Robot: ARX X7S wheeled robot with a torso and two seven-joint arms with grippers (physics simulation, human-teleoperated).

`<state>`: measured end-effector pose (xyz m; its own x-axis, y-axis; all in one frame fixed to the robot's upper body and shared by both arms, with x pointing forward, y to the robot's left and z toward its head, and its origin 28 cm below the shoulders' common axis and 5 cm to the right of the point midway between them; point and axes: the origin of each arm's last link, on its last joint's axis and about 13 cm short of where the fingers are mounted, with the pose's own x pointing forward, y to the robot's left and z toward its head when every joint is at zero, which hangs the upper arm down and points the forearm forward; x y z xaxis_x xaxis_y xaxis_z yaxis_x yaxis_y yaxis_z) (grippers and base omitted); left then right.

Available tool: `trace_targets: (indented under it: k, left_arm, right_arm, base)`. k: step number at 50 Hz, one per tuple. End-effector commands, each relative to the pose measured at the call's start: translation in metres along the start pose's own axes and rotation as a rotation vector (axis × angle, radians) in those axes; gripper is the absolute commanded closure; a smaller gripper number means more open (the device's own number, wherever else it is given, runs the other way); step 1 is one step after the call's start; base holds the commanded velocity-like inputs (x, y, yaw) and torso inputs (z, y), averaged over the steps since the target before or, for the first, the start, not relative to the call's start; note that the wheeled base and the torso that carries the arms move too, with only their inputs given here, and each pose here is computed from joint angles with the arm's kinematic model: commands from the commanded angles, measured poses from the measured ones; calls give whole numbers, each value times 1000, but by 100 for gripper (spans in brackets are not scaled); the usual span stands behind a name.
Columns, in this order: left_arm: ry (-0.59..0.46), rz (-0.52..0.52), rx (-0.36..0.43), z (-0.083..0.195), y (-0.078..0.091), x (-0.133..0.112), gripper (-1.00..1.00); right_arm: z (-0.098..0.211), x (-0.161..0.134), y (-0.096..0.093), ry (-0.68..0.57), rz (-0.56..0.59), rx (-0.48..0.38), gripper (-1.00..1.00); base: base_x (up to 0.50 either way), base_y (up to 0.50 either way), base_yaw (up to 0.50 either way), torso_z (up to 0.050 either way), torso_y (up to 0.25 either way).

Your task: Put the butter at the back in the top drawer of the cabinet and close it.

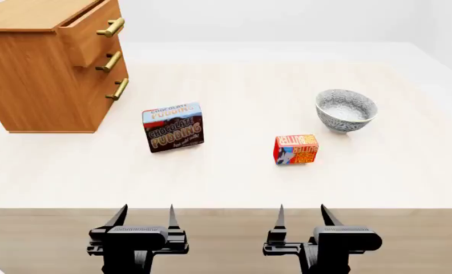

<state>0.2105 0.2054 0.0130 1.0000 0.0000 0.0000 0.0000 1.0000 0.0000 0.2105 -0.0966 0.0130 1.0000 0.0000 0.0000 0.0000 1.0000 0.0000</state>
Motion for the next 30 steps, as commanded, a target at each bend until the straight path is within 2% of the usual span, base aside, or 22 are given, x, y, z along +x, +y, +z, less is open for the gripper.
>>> trace_targets:
  k: [1, 13, 28, 30]
  left_arm:
    - [0, 0, 0, 0, 0, 0, -100]
    - [5, 0, 1, 0, 0, 1, -100]
    - [15, -6, 4, 0, 0, 1, -100]
    - [15, -7, 1, 0, 0, 1, -100]
  right_arm:
    - [0, 0, 0, 1, -2, 0, -100]
    - [-1, 1, 0, 14, -7, 14, -100]
    - [-1, 1, 0, 18, -9, 15, -100]
    - [-1, 1, 0, 17, -9, 15, -100]
  base:
    - [0, 0, 0, 0, 0]
    - [0, 7, 0, 0, 0]
    - [0, 487, 0, 0, 0]
    - [0, 111, 0, 0, 0]
